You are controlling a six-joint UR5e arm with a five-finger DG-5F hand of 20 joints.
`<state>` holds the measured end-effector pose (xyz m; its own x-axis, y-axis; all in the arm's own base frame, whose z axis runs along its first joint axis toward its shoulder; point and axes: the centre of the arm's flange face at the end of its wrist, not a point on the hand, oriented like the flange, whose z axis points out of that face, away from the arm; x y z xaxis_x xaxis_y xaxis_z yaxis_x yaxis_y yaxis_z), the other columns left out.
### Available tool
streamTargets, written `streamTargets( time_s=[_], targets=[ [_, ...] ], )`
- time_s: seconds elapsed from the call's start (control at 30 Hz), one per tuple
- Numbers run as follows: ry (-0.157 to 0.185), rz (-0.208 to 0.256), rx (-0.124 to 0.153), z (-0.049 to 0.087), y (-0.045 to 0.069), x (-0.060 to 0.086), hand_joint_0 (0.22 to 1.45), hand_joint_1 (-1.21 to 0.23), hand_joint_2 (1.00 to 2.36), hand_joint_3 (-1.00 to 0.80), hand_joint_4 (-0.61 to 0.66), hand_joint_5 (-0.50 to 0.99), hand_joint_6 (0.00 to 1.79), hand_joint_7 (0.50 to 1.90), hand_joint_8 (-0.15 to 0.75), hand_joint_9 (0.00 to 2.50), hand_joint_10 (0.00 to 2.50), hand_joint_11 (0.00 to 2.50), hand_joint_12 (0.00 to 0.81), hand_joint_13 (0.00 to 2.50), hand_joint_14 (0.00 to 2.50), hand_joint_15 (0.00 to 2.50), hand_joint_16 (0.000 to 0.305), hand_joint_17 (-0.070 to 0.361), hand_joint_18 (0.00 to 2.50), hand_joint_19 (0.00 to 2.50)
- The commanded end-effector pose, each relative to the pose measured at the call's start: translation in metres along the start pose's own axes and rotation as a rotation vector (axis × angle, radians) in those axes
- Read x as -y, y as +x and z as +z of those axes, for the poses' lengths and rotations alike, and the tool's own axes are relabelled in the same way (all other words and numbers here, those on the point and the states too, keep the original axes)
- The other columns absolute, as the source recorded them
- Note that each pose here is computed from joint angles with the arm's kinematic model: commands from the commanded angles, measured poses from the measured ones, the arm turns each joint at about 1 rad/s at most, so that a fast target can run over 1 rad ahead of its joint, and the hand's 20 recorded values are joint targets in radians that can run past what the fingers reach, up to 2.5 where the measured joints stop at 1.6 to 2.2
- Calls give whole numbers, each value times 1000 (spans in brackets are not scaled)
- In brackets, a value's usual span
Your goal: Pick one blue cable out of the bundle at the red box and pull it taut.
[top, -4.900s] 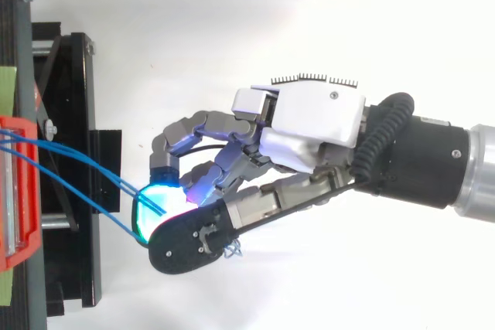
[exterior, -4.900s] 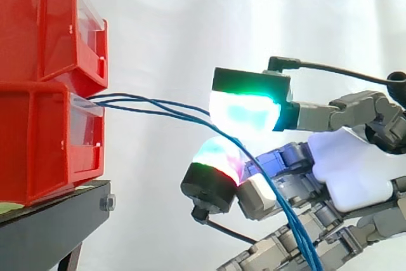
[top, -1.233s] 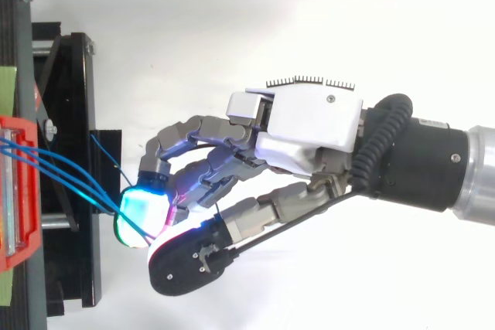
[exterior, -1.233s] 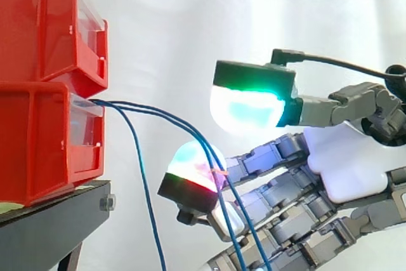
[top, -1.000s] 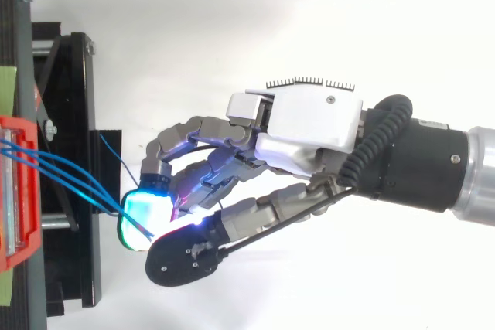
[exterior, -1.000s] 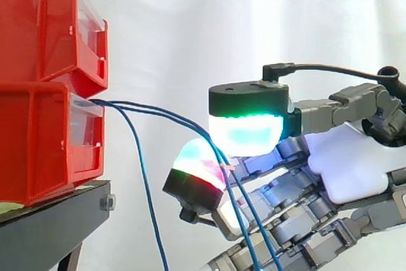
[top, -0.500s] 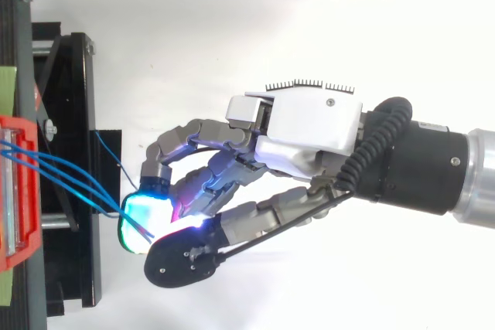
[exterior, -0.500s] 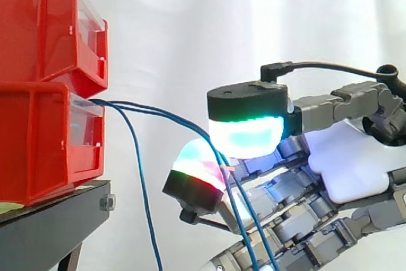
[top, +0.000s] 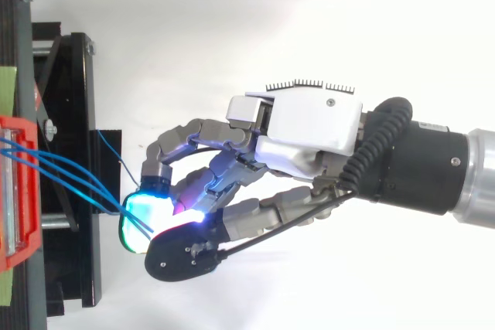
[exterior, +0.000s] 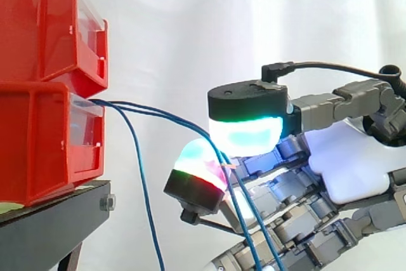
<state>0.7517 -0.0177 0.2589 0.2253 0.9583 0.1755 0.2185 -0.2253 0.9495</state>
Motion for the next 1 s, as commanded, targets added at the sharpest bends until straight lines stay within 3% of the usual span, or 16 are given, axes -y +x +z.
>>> streamTargets(
  time_s=[0.0, 0.13, 0.3, 0.43, 0.83, 0.97],
  targets=[
    [-3, 1, -3, 0, 1, 0, 484, -477, 1444, -42, 38, -149, 823, 1147, 291, 988, 10, 656, 498, 562, 4, 175, 76, 170, 726, 297],
    [-2, 1, -1, 0, 0, 0, 487, -466, 1439, -43, 36, -148, 821, 1147, 286, 990, 8, 651, 496, 558, 4, 172, 75, 169, 720, 300],
    [-1, 1, 1, 0, -1, 0, 488, -329, 1513, -77, 48, -144, 810, 1129, 281, 990, 10, 636, 491, 547, 3, 169, 74, 167, 695, 308],
    [-2, 1, -1, 0, -1, 0, 502, -307, 1459, -90, 69, -141, 806, 1079, 277, 994, 10, 627, 485, 537, 4, 165, 73, 165, 677, 319],
    [1, 0, 0, 0, -1, 0, 567, -367, 1009, -131, 97, -138, 791, 1078, 290, 991, 11, 645, 483, 538, 4, 170, 72, 163, 662, 329],
    [0, 0, 1, 0, -1, 0, 563, -374, 1000, -148, 109, -137, 789, 1077, 300, 997, 9, 655, 484, 543, 4, 177, 72, 163, 669, 327]
  ],
)
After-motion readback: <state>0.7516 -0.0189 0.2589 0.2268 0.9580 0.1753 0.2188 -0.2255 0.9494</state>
